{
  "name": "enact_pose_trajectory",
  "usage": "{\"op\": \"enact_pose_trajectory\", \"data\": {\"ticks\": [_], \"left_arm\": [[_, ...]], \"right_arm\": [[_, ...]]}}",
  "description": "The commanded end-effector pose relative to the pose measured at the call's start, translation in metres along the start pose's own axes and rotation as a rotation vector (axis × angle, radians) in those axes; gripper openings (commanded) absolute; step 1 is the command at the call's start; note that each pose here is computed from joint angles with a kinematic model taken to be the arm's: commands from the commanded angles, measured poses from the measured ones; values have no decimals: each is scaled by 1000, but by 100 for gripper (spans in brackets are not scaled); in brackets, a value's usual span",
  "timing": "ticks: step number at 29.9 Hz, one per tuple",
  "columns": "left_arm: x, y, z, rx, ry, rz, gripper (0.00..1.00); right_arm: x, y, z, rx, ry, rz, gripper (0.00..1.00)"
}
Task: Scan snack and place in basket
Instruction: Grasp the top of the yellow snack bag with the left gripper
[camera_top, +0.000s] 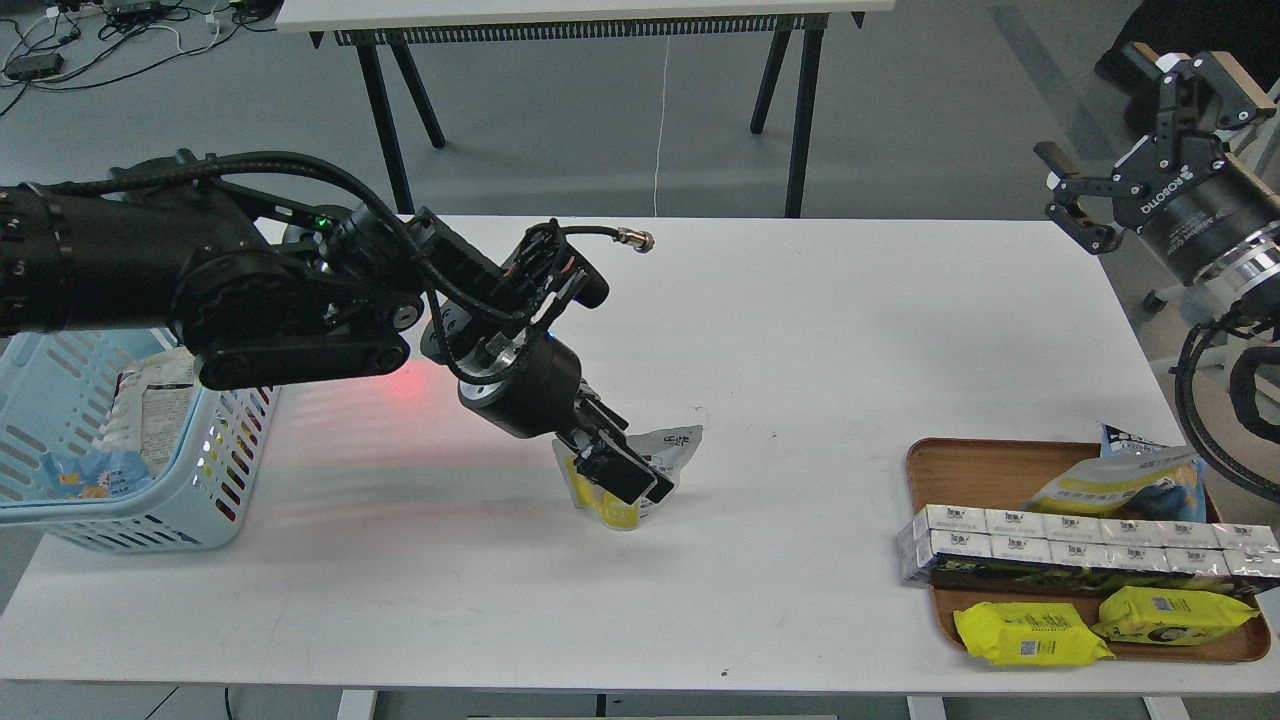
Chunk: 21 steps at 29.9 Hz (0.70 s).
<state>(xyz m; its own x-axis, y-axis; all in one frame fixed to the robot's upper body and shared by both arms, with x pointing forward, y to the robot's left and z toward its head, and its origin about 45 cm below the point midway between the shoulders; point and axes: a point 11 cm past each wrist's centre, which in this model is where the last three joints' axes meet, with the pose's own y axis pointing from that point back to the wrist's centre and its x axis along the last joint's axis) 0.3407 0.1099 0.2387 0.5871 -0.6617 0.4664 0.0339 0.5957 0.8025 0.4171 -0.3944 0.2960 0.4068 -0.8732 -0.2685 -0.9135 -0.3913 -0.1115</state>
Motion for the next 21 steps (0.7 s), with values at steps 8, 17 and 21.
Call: {"op": "enact_pose_trajectory", "data": {"ticks": [8, 17, 21], "left_arm": [[-4, -4, -7, 27, -93, 31, 4], [-12, -2, -13, 31, -70, 33, 0], [-12, -1, -13, 33, -67, 34, 0]], "right_arm": [[2, 3, 4, -8, -3, 7, 99], [2, 4, 5, -10, -6, 10, 99], [4, 7, 8, -15, -12, 16, 99]]}}
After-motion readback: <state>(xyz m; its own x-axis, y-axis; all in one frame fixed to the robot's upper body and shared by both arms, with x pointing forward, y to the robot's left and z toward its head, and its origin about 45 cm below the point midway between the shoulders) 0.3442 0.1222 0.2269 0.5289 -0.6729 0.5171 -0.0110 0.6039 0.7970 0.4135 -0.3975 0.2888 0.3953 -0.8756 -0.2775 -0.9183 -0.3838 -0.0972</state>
